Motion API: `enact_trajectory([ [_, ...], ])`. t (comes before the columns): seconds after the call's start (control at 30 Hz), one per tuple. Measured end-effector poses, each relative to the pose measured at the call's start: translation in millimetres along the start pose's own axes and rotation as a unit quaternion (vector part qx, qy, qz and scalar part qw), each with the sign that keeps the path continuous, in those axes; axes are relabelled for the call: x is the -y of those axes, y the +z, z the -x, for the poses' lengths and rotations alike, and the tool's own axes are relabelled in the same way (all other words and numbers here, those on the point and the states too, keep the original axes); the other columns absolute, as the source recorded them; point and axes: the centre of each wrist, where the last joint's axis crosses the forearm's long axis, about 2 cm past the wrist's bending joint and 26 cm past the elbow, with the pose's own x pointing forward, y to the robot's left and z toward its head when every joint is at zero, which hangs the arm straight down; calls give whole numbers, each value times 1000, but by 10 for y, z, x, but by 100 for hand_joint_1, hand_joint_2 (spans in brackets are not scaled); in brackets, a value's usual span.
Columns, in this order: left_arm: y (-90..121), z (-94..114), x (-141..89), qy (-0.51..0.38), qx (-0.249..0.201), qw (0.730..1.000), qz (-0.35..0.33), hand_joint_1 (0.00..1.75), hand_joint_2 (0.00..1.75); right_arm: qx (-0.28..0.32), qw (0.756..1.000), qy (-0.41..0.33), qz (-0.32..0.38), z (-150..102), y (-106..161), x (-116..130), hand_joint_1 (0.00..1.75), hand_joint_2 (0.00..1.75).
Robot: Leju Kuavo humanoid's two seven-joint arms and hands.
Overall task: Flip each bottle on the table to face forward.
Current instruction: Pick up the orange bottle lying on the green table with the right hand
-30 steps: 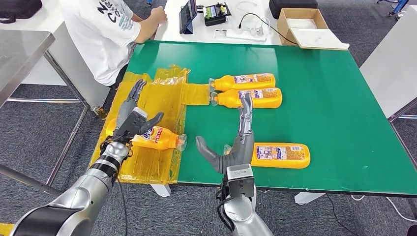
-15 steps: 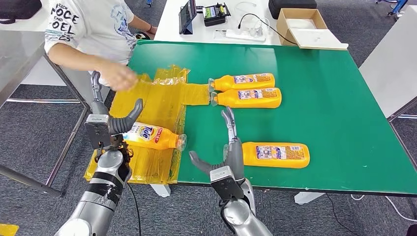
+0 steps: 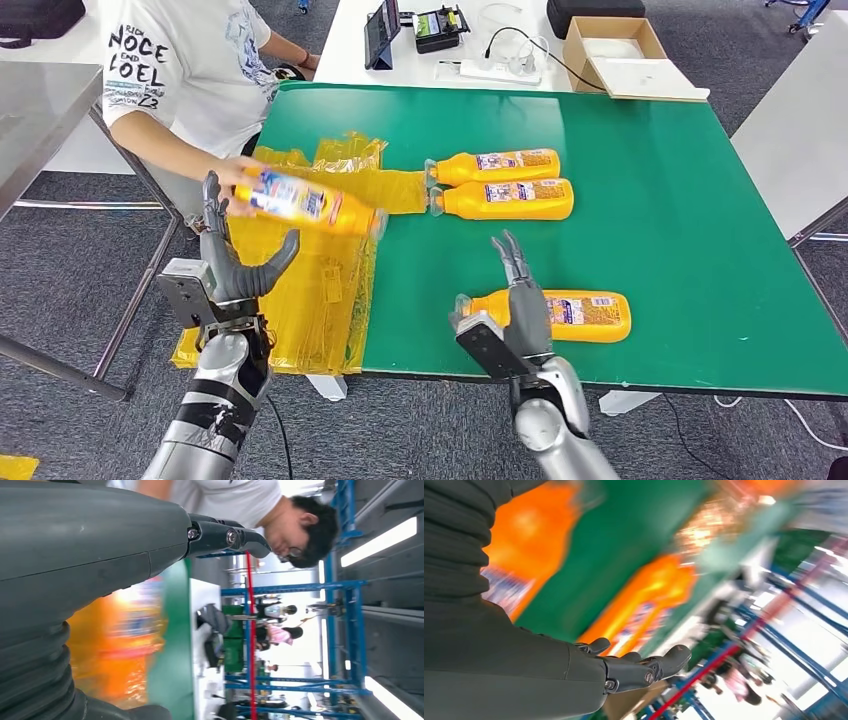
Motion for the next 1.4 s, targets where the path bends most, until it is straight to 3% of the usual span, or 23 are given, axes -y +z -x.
enact_trajectory([
  [0.2,243,104,-57,-12,-37,999,38,0,175,-84,992,56,-76,557,120,459,0,175],
  [0.4,365,183,-44,-21,-60,996,65,0,175,-124,985,76,-93,840,128,644,0,175],
  [0.7,427,253,-9,-26,-71,993,88,0,175,-164,972,68,-157,1039,-19,679,0,175],
  [0.97,399,278,48,-24,-71,992,101,0,175,-164,960,69,-216,1140,-262,742,0,175],
  [1.4,406,301,79,-20,-77,991,110,0,175,-163,951,57,-257,1204,-332,805,0,175],
])
